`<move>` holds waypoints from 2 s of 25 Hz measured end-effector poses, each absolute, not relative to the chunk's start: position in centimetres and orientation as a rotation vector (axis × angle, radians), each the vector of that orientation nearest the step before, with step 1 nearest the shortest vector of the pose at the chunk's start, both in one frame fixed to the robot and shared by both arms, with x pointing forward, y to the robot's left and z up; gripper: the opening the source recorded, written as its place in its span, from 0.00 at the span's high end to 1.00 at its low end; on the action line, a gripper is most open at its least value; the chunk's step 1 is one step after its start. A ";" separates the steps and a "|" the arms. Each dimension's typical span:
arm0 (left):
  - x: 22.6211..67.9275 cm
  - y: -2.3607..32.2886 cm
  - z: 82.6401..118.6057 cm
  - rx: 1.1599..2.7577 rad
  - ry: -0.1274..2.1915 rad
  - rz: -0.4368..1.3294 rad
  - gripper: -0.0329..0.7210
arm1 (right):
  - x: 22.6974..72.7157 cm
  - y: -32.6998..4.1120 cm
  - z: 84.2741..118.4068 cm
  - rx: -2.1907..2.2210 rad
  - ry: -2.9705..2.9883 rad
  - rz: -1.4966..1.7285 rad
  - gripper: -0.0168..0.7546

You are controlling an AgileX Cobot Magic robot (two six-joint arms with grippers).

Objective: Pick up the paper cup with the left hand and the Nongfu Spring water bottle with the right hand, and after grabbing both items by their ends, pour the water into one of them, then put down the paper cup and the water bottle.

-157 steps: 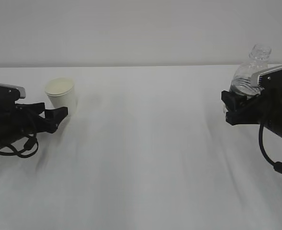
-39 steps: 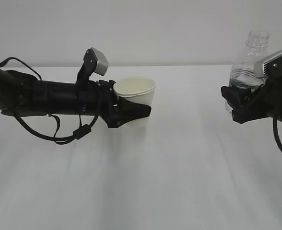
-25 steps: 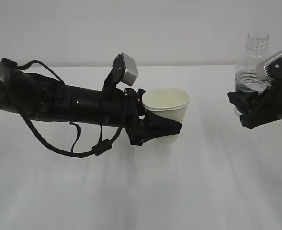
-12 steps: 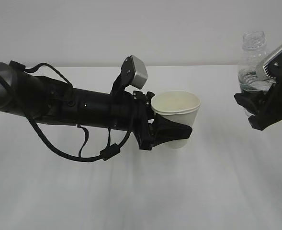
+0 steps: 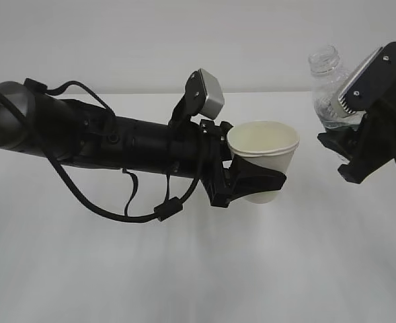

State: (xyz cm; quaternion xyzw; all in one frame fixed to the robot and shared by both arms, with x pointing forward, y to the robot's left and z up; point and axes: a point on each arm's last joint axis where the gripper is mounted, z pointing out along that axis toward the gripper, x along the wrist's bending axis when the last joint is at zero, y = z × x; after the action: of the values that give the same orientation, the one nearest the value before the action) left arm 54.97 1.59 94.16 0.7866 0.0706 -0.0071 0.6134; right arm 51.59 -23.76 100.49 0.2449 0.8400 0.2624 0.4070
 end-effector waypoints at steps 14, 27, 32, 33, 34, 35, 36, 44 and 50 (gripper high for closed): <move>55.0 1.6 94.1 1.819 0.167 -0.010 0.35 | 51.9 -23.9 100.9 0.431 2.144 0.546 0.40; 55.4 1.3 94.9 1.806 0.149 0.013 0.35 | 52.2 -23.8 101.6 0.255 2.144 0.464 0.40; 55.2 1.0 94.8 1.810 0.142 0.009 0.35 | 52.4 -23.8 101.8 0.206 2.139 0.427 0.40; 55.1 0.9 94.8 1.810 0.140 0.008 0.35 | 52.4 -23.8 101.8 0.194 2.140 0.418 0.40; 55.1 0.9 94.8 1.810 0.139 0.007 0.35 | 52.4 -23.9 101.8 0.182 2.141 0.408 0.40; 55.0 0.8 94.8 1.811 0.136 0.004 0.35 | 52.4 -23.9 101.8 0.172 2.142 0.403 0.40; 54.9 0.7 94.8 1.812 0.135 0.004 0.35 | 52.4 -23.9 101.8 0.158 2.143 0.393 0.40; 54.2 0.0 94.8 1.822 0.103 -0.013 0.35 | 52.4 -23.9 101.8 0.058 2.147 0.336 0.40; 54.0 -0.1 94.7 1.825 0.094 -0.016 0.35 | 52.3 -23.9 101.7 -0.013 2.147 0.297 0.40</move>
State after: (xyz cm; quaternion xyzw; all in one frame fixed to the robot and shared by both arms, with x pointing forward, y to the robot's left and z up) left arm 54.04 -0.10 94.73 0.7907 0.0408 -0.0071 0.6108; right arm 52.35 -23.92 101.73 -0.0054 0.8754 0.1210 0.4679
